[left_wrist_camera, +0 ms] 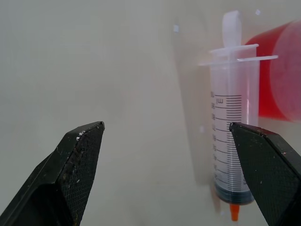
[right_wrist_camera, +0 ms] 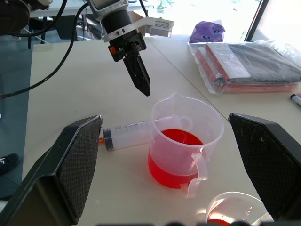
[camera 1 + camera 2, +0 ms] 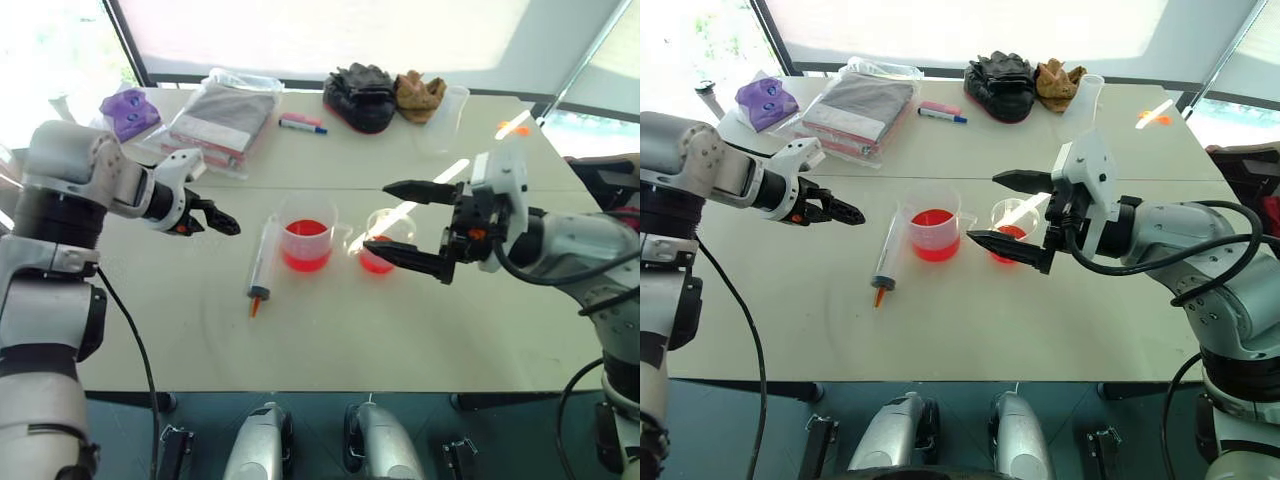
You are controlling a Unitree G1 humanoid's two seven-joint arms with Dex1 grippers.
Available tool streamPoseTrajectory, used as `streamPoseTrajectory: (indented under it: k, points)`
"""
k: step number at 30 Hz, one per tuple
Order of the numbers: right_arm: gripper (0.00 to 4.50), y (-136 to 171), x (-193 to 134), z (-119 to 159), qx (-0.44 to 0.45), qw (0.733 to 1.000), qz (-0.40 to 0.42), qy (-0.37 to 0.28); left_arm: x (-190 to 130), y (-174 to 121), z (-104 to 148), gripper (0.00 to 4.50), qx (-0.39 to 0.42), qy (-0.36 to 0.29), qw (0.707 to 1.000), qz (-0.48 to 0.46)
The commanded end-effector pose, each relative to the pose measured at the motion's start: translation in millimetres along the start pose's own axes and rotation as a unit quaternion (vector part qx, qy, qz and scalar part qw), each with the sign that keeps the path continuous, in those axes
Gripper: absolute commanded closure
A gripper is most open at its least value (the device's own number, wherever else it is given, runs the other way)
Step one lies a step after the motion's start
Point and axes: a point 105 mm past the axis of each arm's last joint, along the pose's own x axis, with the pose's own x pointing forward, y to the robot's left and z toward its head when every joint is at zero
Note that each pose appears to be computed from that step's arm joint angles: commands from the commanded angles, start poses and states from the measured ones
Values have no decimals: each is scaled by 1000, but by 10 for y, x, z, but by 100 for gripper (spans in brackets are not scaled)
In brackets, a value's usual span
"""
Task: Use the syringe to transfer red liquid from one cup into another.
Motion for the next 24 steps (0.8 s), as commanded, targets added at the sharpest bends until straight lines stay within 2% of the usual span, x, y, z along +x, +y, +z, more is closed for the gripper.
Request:
streamPoseTrajectory:
  k: [1,8,16,19,24]
  points:
    - [0,-17,-15,66,-16,1000,-11,-14,-2,-179,52,1,17,-1,999,-36]
    - [0,-27,-9,58,-16,999,-25,-20,162,-305,22,1,29,19,998,-47]
    - [0,-24,-15,59,-12,999,-36,-25,490,-336,18,1,15,27,1000,-6]
    - [0,-24,-2,63,-12,999,-39,-27,630,-282,-6,1,10,33,999,26]
    - [0,-22,-17,64,-10,999,-45,-28,657,-135,-46,1,14,37,997,72]
